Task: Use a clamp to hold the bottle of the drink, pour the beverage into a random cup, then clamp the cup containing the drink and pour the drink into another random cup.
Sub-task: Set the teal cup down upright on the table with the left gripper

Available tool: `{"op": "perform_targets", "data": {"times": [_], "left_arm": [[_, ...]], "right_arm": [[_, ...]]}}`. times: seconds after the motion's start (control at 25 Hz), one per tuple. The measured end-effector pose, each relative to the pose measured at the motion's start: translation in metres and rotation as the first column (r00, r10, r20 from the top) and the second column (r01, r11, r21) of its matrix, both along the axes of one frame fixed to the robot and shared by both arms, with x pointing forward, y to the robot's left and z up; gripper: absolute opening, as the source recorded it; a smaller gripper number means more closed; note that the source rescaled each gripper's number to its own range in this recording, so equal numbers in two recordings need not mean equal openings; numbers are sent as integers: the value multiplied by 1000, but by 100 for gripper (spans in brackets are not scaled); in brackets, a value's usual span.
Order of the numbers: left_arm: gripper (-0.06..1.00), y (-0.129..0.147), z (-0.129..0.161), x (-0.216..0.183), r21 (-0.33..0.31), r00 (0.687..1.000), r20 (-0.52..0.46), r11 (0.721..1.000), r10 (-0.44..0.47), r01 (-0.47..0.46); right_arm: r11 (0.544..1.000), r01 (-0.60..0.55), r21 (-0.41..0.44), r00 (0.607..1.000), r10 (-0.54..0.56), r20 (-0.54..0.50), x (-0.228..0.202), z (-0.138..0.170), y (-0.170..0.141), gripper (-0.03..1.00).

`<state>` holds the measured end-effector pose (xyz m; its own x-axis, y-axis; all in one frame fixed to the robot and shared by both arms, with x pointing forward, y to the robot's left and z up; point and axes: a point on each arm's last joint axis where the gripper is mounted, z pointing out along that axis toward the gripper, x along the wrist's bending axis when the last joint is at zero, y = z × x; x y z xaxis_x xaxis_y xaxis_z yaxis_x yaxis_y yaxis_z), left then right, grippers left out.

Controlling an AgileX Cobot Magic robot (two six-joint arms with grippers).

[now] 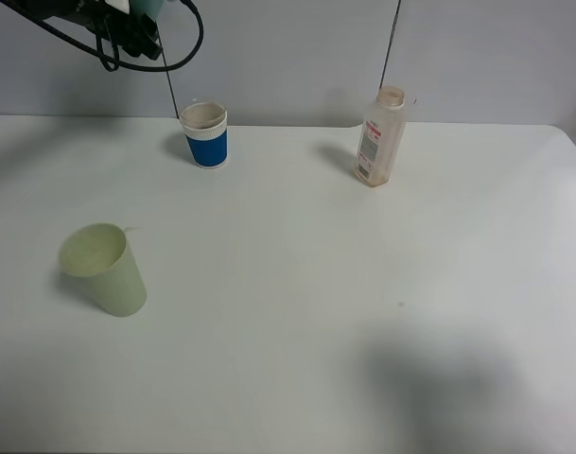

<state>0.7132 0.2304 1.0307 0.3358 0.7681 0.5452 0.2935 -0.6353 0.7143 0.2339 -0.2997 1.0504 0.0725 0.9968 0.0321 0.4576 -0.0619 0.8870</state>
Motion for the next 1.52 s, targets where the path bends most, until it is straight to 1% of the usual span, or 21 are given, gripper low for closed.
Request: {"op": "perform_targets", "data": {"times": [0.2, 0.48, 0.52, 0.68, 0.8, 1.04, 1.24, 1.36, 1.52], "left_arm": [[0, 7, 1, 1, -53, 1000, 2, 998, 29, -28], [0, 18, 0, 2, -84, 998, -2, 995, 61, -61], [0, 20, -2, 2, -110, 998, 8, 992, 63, -62], [0, 24, -11, -5, -139, 998, 12, 989, 55, -53], [0, 33, -21, -14, -137, 999, 9, 989, 53, -51], [0, 52, -34, -24, -171, 996, 5, 982, 88, -85], [0, 64, -53, -36, -231, 994, 52, 970, 94, -80], [0, 71, -66, -45, -254, 993, 65, 964, 99, -79], [0, 79, -75, -53, -277, 990, 81, 957, 111, -85]], "right_arm": [[1000, 0, 0, 1000, 0, 0, 0, 0, 0, 100], [1000, 0, 0, 1000, 0, 0, 0, 0, 0, 100], [1000, 0, 0, 1000, 0, 0, 0, 0, 0, 100], [1000, 0, 0, 1000, 0, 0, 0, 0, 0, 100], [1000, 0, 0, 1000, 0, 0, 0, 0, 0, 100], [1000, 0, 0, 1000, 0, 0, 0, 0, 0, 100], [1000, 0, 0, 1000, 0, 0, 0, 0, 0, 100], [1000, 0, 0, 1000, 0, 0, 0, 0, 0, 100], [1000, 0, 0, 1000, 0, 0, 0, 0, 0, 100]]}}
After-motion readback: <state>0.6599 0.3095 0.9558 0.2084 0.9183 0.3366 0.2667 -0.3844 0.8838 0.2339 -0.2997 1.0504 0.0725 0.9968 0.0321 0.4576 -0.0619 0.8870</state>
